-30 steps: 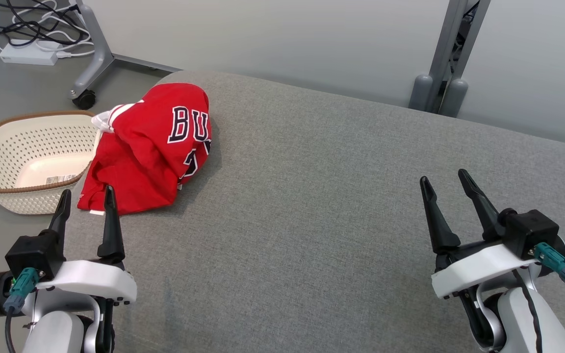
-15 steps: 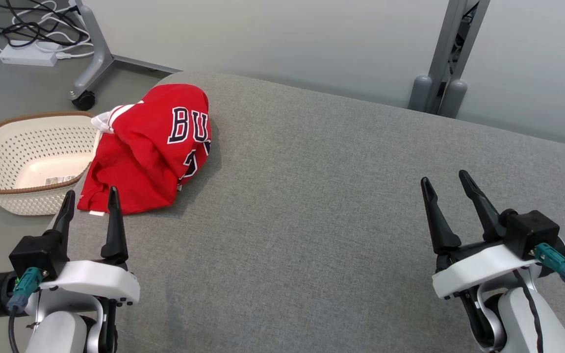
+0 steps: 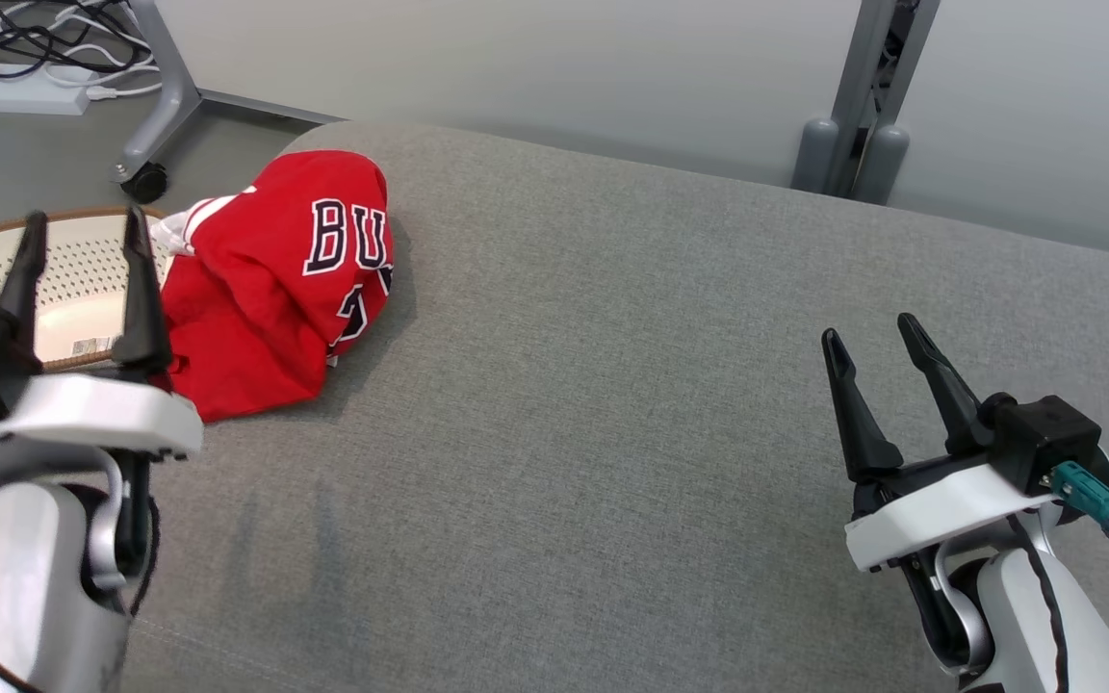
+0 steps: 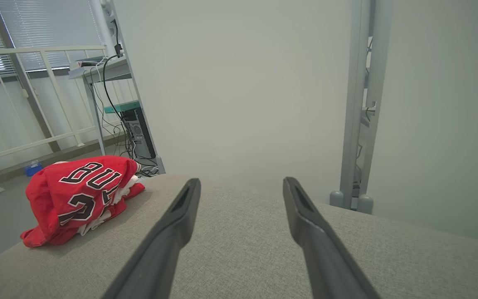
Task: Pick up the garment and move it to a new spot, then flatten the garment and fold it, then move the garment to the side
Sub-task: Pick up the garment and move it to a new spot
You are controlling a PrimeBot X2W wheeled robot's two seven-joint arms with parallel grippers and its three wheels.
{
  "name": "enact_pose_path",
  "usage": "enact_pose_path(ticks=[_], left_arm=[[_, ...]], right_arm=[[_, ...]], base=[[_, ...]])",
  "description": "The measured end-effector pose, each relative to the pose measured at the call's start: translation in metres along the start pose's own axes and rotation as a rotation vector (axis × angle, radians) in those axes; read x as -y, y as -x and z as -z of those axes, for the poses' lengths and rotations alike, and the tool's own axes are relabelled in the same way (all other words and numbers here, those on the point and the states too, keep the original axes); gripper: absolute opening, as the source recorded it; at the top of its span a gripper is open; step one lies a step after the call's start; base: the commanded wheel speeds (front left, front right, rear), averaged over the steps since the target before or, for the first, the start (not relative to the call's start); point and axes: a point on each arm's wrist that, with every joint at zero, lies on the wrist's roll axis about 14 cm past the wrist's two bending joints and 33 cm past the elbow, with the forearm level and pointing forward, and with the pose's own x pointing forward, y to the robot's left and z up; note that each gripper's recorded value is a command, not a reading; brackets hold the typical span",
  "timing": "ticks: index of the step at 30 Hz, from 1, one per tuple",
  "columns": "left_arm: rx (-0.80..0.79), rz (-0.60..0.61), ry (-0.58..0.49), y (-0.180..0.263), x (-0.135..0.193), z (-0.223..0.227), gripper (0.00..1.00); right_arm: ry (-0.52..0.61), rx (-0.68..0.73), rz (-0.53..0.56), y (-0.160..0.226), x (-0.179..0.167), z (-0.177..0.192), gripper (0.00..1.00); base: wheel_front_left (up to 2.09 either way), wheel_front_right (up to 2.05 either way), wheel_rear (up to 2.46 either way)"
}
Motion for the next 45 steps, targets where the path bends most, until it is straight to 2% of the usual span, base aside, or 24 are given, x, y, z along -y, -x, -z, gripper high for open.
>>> enact_pose_path(ticks=[3, 7, 12, 17, 24, 25, 26, 27, 32, 41, 45], left_arm=[[0.005, 0.014, -0.025, -0.024, 0.000, -0.010, 1.00], [-0.094, 0.034, -0.044, -0.051, 0.002, 0.011, 1.00], [-0.302, 0.030, -0.034, -0.067, 0.002, 0.073, 1.00], [-0.529, 0.030, -0.012, -0.057, 0.012, 0.145, 1.00], [-0.700, 0.008, 0.028, -0.046, 0.020, 0.198, 1.00], [-0.695, 0.009, 0.031, -0.047, 0.021, 0.200, 0.87], [-0.699, 0.008, 0.041, -0.049, 0.022, 0.201, 0.37], [-0.700, 0.011, 0.046, -0.050, 0.022, 0.202, 0.00], [-0.612, 0.018, 0.024, -0.065, 0.019, 0.188, 0.00], [-0.279, 0.018, 0.002, -0.116, 0.007, 0.096, 0.00], [-0.128, 0.041, 0.007, -0.127, 0.014, 0.047, 0.00]], right_arm=[[-0.001, -0.007, 0.005, 0.000, 0.005, 0.003, 1.00], [0.002, -0.009, 0.024, -0.001, 0.016, 0.005, 1.00], [0.000, -0.023, 0.053, -0.001, 0.034, 0.013, 1.00], [-0.008, -0.054, 0.089, 0.002, 0.053, 0.028, 1.00], [-0.022, -0.071, 0.117, 0.002, 0.069, 0.042, 1.00], [-0.025, -0.076, 0.118, 0.002, 0.070, 0.044, 1.00], [-0.028, -0.081, 0.119, 0.003, 0.070, 0.046, 1.00], [-0.030, -0.082, 0.120, 0.002, 0.071, 0.047, 1.00], [-0.037, -0.079, 0.116, -0.001, 0.070, 0.048, 1.00], [-0.027, -0.035, 0.105, -0.002, 0.062, 0.030, 1.00], [-0.020, -0.013, 0.115, 0.003, 0.060, 0.020, 1.00]], base=[[0.00, 0.00, 0.00], [0.00, 0.00, 0.00], [0.00, 0.00, 0.00], [0.00, 0.00, 0.00], [0.00, 0.00, 0.00], [0.00, 0.00, 0.00], [0.00, 0.00, 0.00], [0.00, 0.00, 0.00], [0.00, 0.00, 0.00], [0.00, 0.00, 0.00], [0.00, 0.00, 0.00]])
